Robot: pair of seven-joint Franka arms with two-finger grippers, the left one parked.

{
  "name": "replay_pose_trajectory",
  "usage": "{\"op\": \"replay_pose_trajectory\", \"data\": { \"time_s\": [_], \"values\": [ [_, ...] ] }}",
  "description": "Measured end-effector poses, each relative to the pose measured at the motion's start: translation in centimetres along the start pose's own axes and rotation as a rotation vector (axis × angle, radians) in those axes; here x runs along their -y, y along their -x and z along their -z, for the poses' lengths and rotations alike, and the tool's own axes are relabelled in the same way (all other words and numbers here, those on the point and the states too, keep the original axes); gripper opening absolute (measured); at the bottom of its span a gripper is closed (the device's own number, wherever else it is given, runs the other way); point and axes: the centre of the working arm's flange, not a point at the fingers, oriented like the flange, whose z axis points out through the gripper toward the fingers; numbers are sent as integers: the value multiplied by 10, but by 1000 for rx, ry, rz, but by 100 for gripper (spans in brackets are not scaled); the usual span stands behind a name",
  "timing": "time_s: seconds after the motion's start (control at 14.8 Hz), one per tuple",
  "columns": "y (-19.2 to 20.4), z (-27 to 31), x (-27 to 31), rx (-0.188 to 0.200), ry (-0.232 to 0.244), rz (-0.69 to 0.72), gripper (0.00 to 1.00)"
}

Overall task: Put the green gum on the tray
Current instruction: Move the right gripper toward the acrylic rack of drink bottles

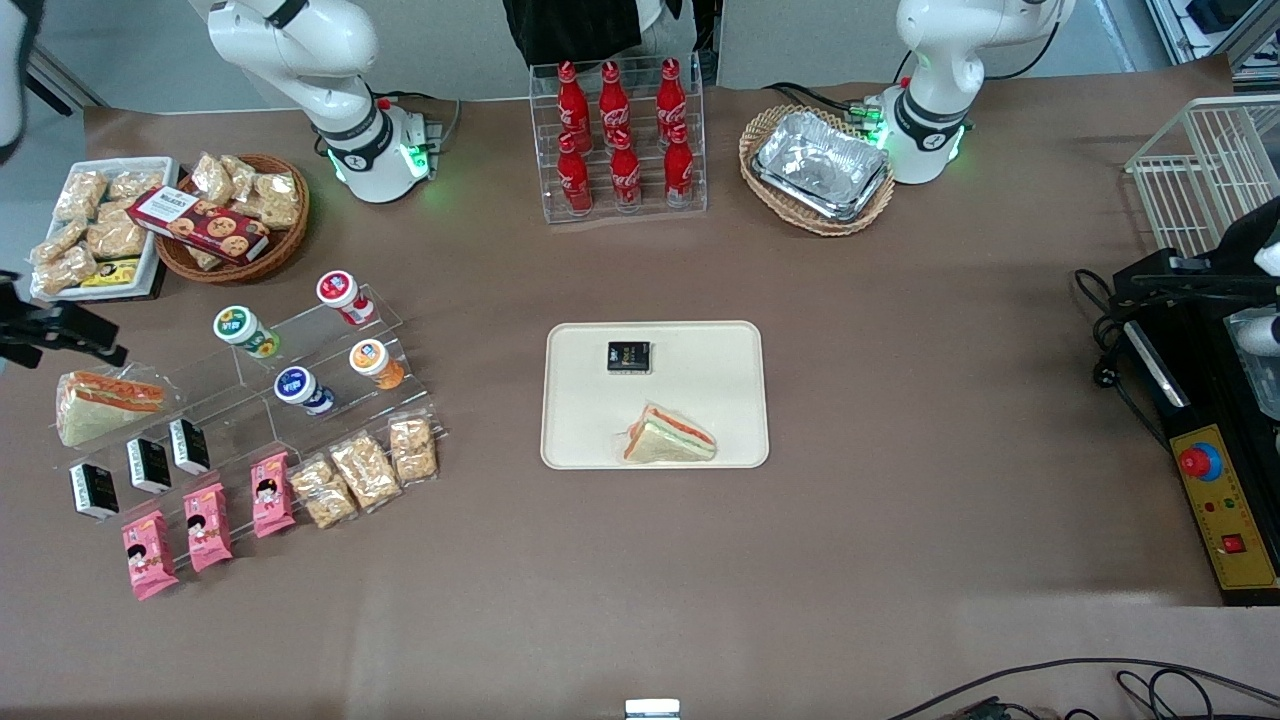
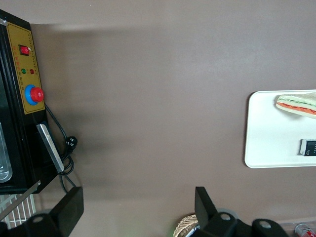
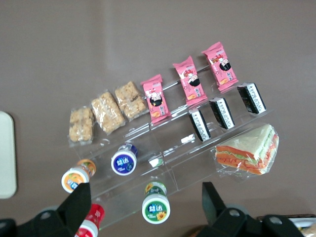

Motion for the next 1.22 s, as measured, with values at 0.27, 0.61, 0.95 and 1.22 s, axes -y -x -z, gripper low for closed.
{"op": "replay_pose_trajectory", "data": {
  "time_s": [0.27,0.61,0.95,1.22],
  "values": [
    [1,2,14,8,16,27,100],
    [2,3,13,6,8,23,100],
    [20,10,15,36,4,28,100],
    [72,10,0,53,-7,111,100]
  ]
}}
